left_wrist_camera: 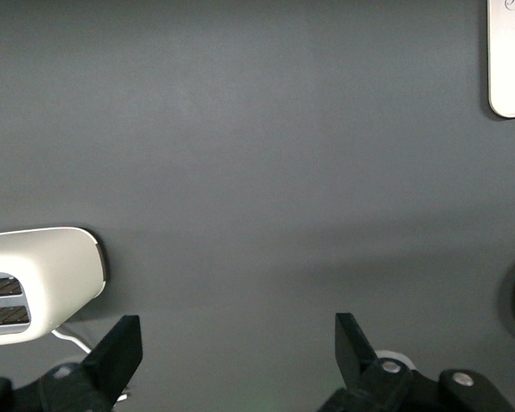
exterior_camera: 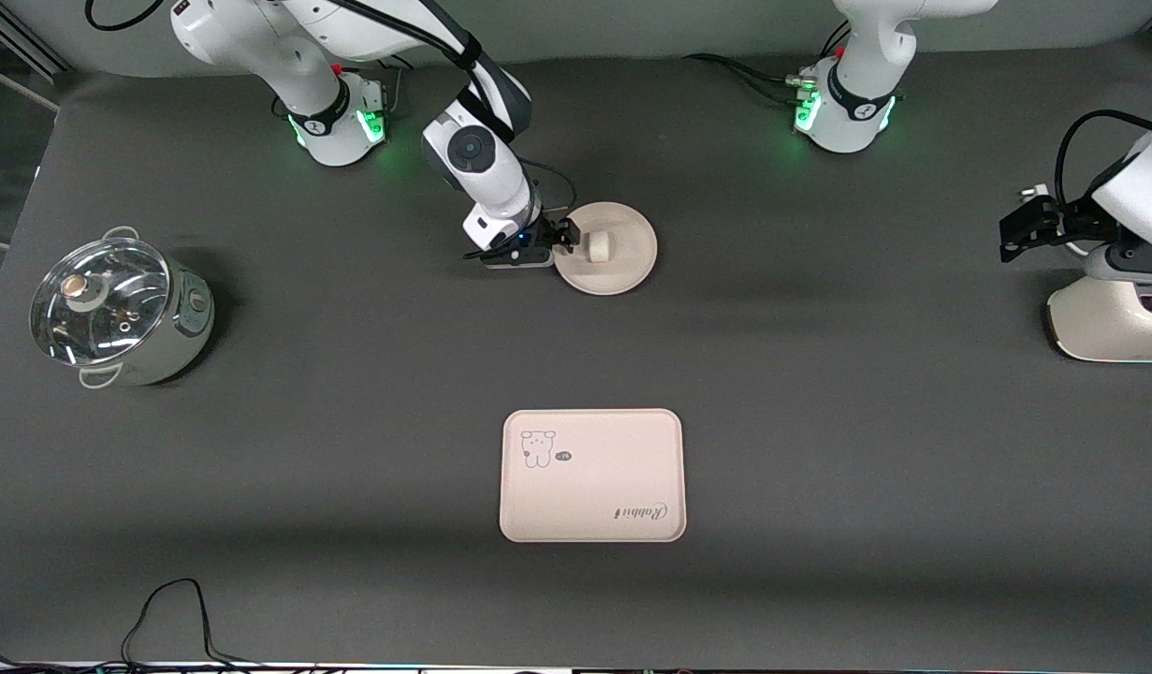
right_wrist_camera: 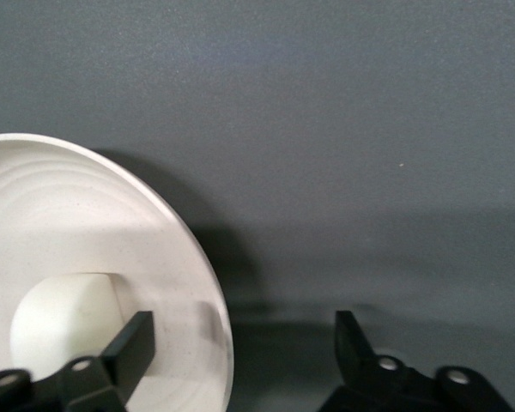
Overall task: Place bun in plate and plate on tray
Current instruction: 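Reach the right gripper to the plate rim and grip it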
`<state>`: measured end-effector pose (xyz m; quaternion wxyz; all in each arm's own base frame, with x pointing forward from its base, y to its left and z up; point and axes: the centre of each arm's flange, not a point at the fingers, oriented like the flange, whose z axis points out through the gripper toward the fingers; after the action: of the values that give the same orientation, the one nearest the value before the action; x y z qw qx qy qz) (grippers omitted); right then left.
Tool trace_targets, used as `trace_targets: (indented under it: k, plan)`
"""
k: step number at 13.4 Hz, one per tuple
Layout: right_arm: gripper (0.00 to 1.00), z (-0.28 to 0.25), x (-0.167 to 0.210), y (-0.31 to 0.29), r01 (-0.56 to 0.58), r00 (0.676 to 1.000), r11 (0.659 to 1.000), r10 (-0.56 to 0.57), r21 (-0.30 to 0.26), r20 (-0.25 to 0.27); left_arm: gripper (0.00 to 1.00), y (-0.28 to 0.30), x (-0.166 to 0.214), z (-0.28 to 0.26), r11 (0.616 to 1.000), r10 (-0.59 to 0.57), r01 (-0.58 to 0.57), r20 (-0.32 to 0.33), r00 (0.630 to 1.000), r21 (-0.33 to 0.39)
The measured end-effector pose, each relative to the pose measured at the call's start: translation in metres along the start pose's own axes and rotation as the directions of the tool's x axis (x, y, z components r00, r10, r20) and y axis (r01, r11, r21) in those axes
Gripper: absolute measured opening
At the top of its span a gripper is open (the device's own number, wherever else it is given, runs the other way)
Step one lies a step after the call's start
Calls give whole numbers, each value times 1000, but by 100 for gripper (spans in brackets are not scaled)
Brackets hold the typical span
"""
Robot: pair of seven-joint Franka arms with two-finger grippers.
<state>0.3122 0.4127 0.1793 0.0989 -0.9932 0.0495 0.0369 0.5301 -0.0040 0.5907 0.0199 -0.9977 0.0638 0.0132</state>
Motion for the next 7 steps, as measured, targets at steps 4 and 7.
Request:
trace_targets:
  k: [4, 7]
  plan:
    - [65, -1, 1, -2, 1, 1000, 1000, -1, 4, -3, 100, 2, 0, 0, 1000, 3, -3, 1, 1000, -1]
    - [56, -2, -3, -7, 12, 1000, 1000, -12, 8, -4, 100, 4, 0, 0, 1000, 2, -2, -1, 1000, -16]
